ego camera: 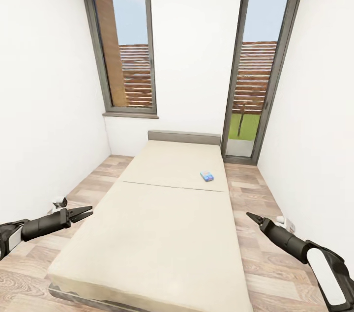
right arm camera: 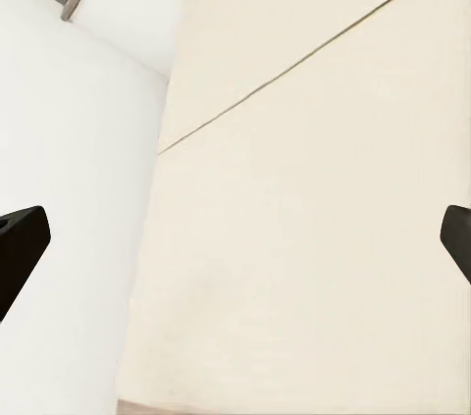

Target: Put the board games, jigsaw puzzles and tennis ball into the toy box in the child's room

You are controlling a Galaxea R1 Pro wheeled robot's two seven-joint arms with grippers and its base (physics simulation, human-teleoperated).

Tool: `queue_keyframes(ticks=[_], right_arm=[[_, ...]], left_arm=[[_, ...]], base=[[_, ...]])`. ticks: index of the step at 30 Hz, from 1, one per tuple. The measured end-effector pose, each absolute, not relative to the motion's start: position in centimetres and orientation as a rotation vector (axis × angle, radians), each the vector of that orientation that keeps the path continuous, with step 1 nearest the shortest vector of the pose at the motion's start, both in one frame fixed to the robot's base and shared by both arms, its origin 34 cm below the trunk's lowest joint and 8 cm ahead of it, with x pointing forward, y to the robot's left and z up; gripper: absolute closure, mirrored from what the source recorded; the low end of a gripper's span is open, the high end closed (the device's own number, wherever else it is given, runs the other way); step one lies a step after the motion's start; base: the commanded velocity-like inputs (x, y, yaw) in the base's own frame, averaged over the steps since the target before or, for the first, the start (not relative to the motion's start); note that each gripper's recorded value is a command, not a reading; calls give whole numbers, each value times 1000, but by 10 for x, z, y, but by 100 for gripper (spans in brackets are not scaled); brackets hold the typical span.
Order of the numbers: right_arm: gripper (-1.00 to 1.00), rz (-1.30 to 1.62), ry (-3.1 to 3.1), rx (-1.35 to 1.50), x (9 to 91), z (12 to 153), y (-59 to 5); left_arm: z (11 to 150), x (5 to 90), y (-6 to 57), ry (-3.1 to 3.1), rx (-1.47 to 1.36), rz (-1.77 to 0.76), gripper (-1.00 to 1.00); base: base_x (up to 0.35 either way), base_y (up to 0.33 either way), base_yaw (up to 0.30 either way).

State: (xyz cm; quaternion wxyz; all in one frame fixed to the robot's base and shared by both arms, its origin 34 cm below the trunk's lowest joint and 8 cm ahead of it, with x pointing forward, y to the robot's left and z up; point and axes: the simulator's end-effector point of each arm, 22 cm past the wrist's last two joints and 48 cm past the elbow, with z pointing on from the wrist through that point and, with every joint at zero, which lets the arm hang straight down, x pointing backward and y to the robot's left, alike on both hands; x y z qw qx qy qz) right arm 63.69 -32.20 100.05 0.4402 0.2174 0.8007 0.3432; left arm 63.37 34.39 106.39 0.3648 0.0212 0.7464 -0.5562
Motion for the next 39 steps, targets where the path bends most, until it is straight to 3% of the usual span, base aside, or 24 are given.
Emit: queue_keyframes(ticks=[22, 39], right_arm=[[-100, 873, 1966, 550, 633, 1008, -327], [-100, 872, 1971, 558, 634, 1001, -327]], left_arm=[[1064, 653, 356, 1975, 81, -1288, -100], [1042, 664, 368, 2044, 33, -1182, -100]], base=[[0, -1, -7], [0, -58, -205]])
